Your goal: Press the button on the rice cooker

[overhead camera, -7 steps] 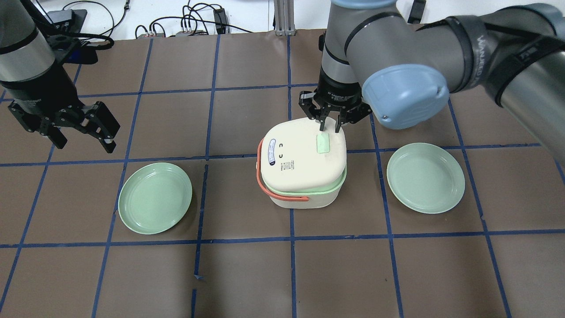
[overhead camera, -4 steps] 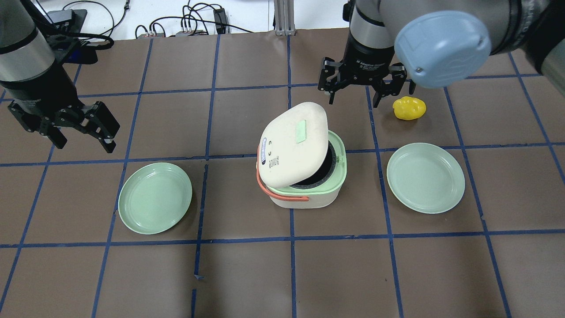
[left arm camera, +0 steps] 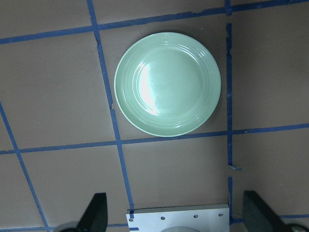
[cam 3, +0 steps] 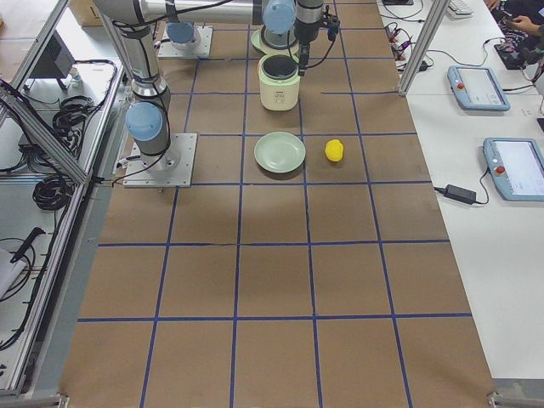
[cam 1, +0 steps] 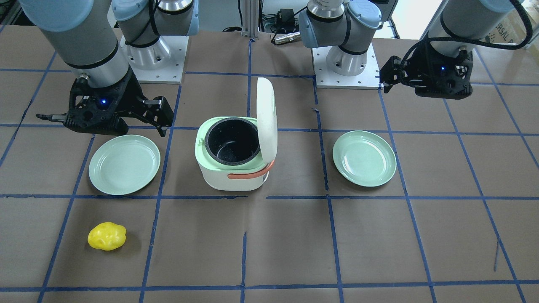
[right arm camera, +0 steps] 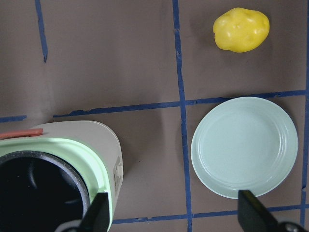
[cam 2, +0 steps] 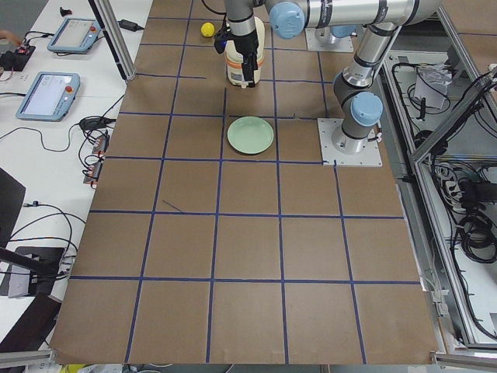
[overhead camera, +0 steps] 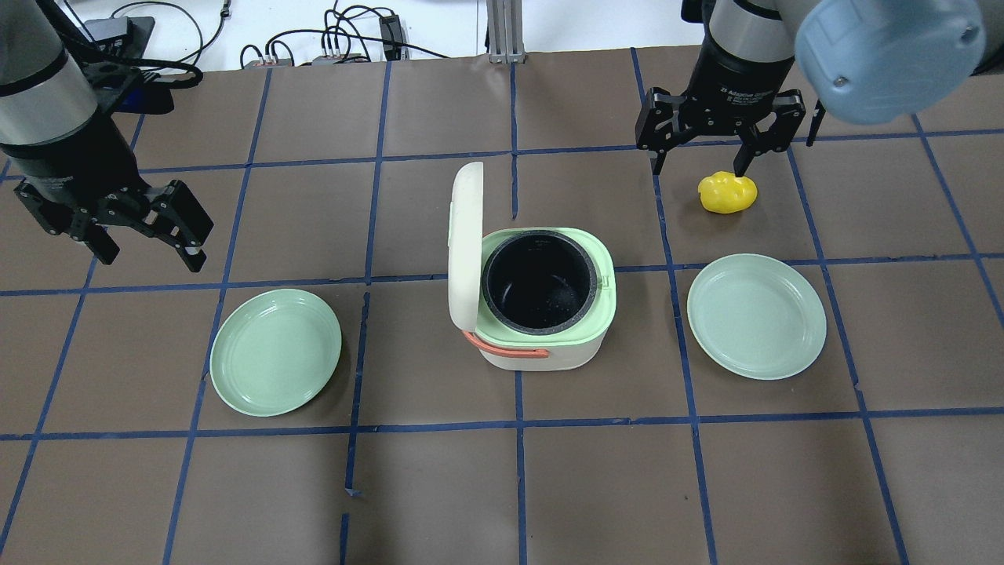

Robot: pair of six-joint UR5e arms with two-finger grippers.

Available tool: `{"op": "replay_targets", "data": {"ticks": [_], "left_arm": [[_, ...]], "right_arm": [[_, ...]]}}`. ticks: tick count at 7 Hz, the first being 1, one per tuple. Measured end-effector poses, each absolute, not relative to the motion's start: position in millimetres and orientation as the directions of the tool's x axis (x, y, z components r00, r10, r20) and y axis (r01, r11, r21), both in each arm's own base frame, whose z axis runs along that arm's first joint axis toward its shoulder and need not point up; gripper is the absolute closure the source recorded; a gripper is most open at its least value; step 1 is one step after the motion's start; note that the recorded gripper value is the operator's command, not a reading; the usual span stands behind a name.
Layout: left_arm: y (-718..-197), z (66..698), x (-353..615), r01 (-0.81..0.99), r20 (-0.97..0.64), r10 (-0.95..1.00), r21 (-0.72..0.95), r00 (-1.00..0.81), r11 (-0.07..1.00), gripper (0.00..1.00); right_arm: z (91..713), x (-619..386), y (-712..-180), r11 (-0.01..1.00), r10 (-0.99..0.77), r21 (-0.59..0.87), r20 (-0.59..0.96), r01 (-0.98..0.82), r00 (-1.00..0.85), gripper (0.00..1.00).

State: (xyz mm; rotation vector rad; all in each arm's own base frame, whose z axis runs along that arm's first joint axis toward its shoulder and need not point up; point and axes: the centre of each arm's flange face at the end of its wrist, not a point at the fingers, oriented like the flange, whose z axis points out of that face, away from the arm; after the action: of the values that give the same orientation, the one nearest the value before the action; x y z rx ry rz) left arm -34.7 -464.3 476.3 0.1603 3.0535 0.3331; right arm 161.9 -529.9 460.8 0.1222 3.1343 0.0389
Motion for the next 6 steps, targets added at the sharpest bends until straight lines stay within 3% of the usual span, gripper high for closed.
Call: {"op": "replay_targets", "data": {"ticks": [6], "left_arm": [[-464.3,476.3,-34.7,0.096,-0.054,0.110,0.218,-0.992,0.971,0.00]], "right_arm": [[469.5,163.6,-517.4,0.997,0.071,0.036,0.008,0.071,-0.997,0.00]]}}
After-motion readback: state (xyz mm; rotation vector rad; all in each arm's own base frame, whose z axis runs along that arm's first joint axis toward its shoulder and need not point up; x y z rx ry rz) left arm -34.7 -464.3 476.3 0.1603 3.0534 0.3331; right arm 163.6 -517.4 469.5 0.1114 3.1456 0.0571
